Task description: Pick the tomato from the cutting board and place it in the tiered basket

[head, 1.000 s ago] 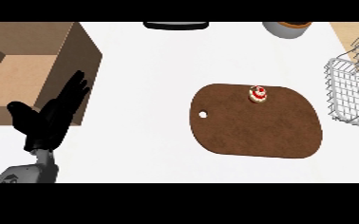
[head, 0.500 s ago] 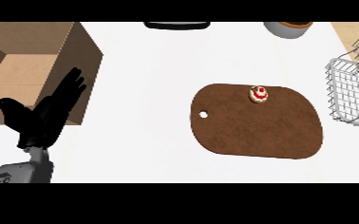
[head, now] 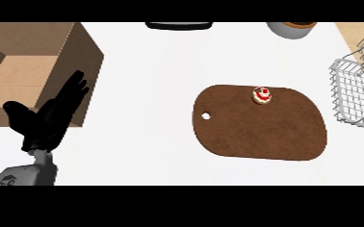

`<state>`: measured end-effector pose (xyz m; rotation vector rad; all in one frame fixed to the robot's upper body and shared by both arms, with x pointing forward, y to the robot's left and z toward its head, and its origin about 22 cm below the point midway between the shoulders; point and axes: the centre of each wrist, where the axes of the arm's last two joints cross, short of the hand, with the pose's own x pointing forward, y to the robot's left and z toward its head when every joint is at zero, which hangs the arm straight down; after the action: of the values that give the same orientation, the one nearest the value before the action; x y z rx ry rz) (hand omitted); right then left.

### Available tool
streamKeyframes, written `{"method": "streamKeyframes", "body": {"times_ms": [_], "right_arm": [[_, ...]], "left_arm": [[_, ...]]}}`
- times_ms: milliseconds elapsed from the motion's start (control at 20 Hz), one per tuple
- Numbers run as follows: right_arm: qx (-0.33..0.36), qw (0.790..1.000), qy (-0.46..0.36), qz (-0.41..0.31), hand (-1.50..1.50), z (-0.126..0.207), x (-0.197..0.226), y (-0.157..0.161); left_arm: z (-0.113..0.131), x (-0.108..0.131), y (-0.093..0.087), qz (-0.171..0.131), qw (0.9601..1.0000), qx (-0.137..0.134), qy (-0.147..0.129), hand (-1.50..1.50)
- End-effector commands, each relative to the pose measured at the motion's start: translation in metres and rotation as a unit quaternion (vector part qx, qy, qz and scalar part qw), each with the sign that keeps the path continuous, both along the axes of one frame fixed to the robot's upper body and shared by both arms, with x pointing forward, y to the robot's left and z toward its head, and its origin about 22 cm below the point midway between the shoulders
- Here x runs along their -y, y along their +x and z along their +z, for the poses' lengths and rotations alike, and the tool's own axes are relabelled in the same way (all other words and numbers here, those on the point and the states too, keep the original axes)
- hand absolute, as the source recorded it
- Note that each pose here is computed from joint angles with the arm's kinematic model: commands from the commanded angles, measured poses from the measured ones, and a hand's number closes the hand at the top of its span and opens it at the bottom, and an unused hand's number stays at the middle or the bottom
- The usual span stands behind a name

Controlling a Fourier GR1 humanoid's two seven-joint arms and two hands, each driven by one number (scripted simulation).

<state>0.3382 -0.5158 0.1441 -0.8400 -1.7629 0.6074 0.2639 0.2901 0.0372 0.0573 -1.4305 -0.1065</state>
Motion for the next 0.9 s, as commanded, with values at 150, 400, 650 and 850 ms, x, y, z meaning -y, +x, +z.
{"method": "streamKeyframes", "body": {"times_ms": [150, 400, 650, 850], "right_arm": [[0.014, 0.999, 0.049, 0.006, -1.5, 0.02, -0.003, 0.011], [0.011, 0.986, 0.169, 0.012, -1.5, 0.004, 0.002, 0.005], [0.035, 0.96, 0.278, -0.005, -1.5, 0.03, 0.019, -0.002], [0.054, 0.933, 0.355, -0.024, -1.5, 0.053, 0.041, -0.02]], "left_arm": [[0.001, 0.0, -0.003, 0.001, 1.0, 0.001, 0.003, 0.0], [-0.017, 0.007, -0.006, 0.003, 1.0, 0.004, 0.004, 0.0], [-0.011, 0.013, -0.006, -0.006, 1.0, -0.004, -0.004, 0.0], [-0.01, 0.002, -0.007, -0.004, 1.0, 0.0, -0.002, 0.0]]}}
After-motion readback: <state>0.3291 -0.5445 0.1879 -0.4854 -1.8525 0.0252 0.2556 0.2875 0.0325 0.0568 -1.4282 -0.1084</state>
